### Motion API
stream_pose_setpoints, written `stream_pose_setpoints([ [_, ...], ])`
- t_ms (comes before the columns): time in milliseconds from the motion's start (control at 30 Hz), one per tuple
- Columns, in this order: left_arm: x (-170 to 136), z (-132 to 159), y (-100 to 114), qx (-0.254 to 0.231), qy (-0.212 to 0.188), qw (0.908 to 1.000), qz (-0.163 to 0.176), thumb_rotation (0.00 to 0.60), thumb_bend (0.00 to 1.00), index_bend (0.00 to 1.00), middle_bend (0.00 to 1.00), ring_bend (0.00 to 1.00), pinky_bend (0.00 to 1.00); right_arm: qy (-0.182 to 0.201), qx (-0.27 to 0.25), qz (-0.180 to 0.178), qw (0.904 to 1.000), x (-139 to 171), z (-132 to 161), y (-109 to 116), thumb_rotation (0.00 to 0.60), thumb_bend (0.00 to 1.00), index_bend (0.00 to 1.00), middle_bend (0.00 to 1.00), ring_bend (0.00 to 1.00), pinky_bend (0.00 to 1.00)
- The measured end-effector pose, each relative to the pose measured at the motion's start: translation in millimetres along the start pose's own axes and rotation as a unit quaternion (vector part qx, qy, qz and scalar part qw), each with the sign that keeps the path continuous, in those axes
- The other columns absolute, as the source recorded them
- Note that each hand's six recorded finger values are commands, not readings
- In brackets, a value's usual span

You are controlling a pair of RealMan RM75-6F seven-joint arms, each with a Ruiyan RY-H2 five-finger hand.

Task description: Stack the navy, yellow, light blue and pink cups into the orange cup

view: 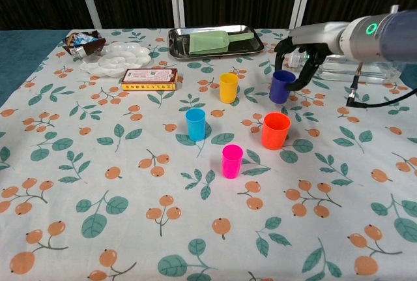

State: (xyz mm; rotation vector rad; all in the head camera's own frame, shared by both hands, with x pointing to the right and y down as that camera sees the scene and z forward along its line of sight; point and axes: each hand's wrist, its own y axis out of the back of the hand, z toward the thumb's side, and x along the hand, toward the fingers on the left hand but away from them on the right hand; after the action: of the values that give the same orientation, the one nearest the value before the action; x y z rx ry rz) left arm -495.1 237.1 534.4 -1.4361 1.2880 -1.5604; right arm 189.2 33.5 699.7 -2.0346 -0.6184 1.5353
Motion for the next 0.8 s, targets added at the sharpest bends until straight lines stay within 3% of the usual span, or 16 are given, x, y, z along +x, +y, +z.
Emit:
stream_pose_setpoints([
  [200,0.3,0.7,1.1,-0.003,0.000,1.0000,0.003,0.600,0.61,0.19,0.08,0.00,0.00,0.029,0.023,0.011,0.9992,31.4,7.3,23.2,0.600,0.44,0.52,0.00,0.05,0.06],
  [400,0.4,1.1,0.2,-0.002,0.000,1.0000,0.001,0.600,0.61,0.19,0.08,0.00,0.00,0.072,0.056,0.019,0.9956,74.3,24.6,28.1,0.600,0.44,0.52,0.00,0.05,0.06],
  [667,0.1,1.6,0.3,-0.003,0.000,1.0000,0.001,0.600,0.61,0.19,0.08,0.00,0.00,0.098,0.096,-0.030,0.9902,105.0,32.9,32.7,0.600,0.44,0.52,0.00,0.05,0.06],
  [800,0.3,1.5,0.1,-0.004,0.000,1.0000,0.001,0.600,0.61,0.19,0.08,0.00,0.00,0.106,0.108,-0.049,0.9873,109.9,38.8,24.6,0.600,0.44,0.52,0.00,0.05,0.06],
])
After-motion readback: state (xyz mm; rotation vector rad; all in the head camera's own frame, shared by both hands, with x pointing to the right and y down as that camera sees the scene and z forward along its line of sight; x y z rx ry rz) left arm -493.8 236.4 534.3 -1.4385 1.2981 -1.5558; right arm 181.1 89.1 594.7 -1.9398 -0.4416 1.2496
